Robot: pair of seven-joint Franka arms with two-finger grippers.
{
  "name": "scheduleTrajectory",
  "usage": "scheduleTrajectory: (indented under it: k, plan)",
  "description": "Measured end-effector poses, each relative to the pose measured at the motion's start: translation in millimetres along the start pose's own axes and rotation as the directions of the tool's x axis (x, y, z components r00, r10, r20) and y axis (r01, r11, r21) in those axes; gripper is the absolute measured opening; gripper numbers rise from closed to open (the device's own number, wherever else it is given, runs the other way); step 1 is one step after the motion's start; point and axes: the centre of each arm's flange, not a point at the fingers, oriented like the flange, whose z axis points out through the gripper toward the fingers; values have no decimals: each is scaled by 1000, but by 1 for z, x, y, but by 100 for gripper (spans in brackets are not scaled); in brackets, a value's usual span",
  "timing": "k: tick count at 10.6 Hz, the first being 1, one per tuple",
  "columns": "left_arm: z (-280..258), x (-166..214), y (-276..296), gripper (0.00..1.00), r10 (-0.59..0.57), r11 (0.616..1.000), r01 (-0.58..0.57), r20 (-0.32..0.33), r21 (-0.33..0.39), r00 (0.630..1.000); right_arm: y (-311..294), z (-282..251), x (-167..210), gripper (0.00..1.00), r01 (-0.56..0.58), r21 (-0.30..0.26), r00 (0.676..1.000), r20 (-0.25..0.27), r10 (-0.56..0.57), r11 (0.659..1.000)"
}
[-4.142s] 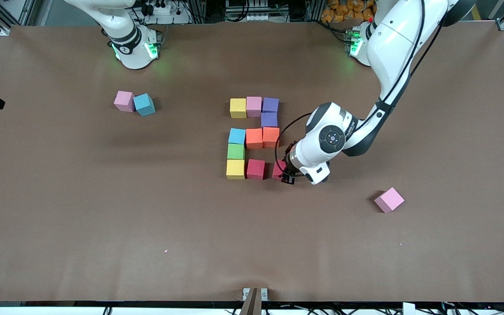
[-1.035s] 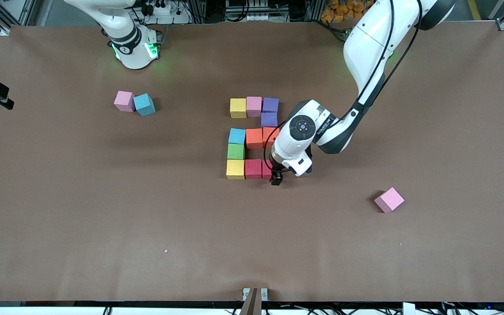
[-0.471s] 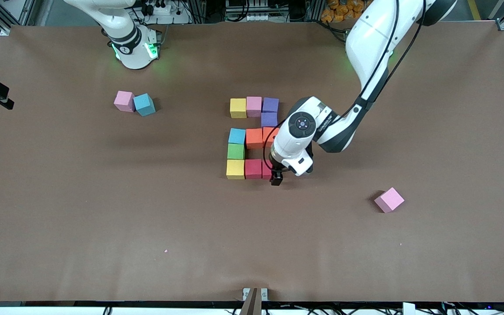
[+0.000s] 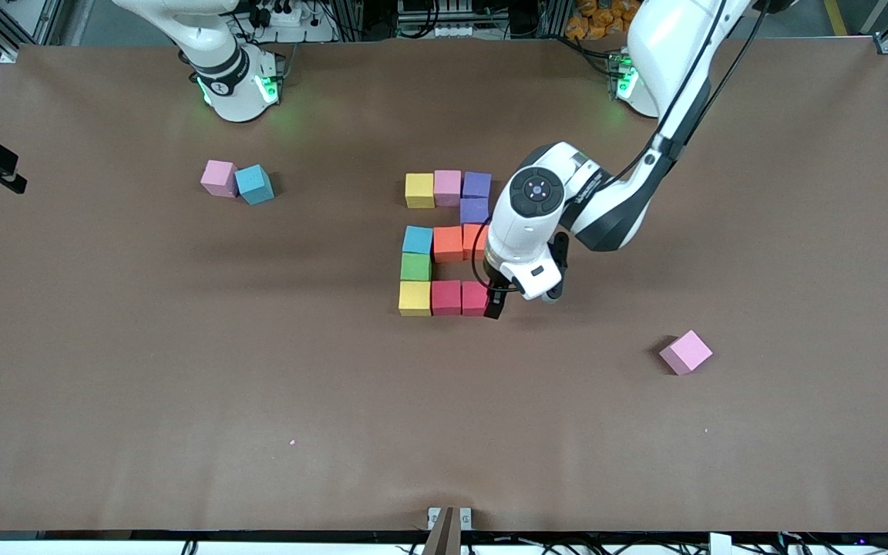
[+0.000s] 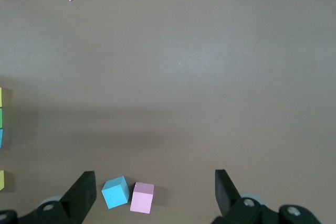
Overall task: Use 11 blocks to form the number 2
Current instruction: 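Open the left gripper and lift it off the pink cube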
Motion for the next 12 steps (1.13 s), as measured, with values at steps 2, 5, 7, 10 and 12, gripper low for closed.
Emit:
scheduleTrajectory:
  k: [2,5,7,10,12]
  plan:
    - [-37,31,6,100,144,989,-142,-32,39,989,0,2,1,100,0,1,1000,5,0,1000]
    - [-110,76,12,100,368,927,-361,-51,105,928,0,8,4,100,1,3,1000,16,-1,1000]
    - [-145,107,9,100,526,847,-518,-45,121,849,-1,9,5,100,2,3,1000,16,-2,1000]
    - [-192,202,4,100,723,679,-715,19,168,691,-1,9,5,100,2,3,1000,16,-2,1000]
    - [-220,242,0,100,798,585,-794,59,165,600,-1,8,5,100,2,3,1000,15,-2,1000]
